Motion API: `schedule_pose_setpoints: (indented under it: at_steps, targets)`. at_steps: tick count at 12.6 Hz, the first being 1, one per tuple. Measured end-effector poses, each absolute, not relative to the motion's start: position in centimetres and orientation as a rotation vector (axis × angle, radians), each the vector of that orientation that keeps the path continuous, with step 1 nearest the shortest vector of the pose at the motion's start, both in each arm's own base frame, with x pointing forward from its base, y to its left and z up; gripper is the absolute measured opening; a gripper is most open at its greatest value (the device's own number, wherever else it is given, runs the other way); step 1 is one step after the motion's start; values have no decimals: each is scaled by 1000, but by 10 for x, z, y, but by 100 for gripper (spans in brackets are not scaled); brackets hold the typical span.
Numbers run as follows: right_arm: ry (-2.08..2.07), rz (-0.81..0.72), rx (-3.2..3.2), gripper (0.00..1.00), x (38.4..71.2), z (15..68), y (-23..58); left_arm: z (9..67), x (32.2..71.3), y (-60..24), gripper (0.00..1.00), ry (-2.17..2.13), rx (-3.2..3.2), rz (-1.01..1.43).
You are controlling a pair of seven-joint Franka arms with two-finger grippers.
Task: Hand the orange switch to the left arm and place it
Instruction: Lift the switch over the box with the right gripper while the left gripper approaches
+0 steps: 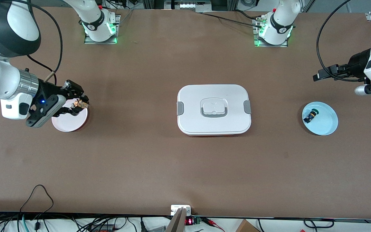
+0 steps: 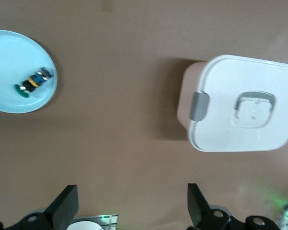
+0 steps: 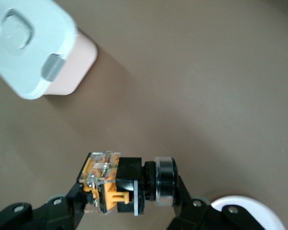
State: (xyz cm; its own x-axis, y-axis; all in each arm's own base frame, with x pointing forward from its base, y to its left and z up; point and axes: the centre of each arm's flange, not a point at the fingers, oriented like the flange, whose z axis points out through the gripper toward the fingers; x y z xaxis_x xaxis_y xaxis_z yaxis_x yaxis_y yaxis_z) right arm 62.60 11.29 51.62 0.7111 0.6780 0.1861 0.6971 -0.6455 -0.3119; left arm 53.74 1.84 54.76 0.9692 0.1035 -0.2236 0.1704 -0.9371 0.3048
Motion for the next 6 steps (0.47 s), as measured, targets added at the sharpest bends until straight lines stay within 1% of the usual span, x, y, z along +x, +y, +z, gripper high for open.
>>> schedule_pose_setpoints:
  at_steps: [2, 4, 6]
  targets:
    - [-1277, -221, -2378, 72, 628, 521, 137, 545, 537, 16, 100, 198, 2698, -296]
    - [-1372, -369, -2209, 72, 629, 528, 170, 538, 537, 7, 100, 205, 2598, -312]
    - [-1385, -436, -2119, 72, 626, 530, 198, 528, 535, -2, 100, 225, 2480, -335]
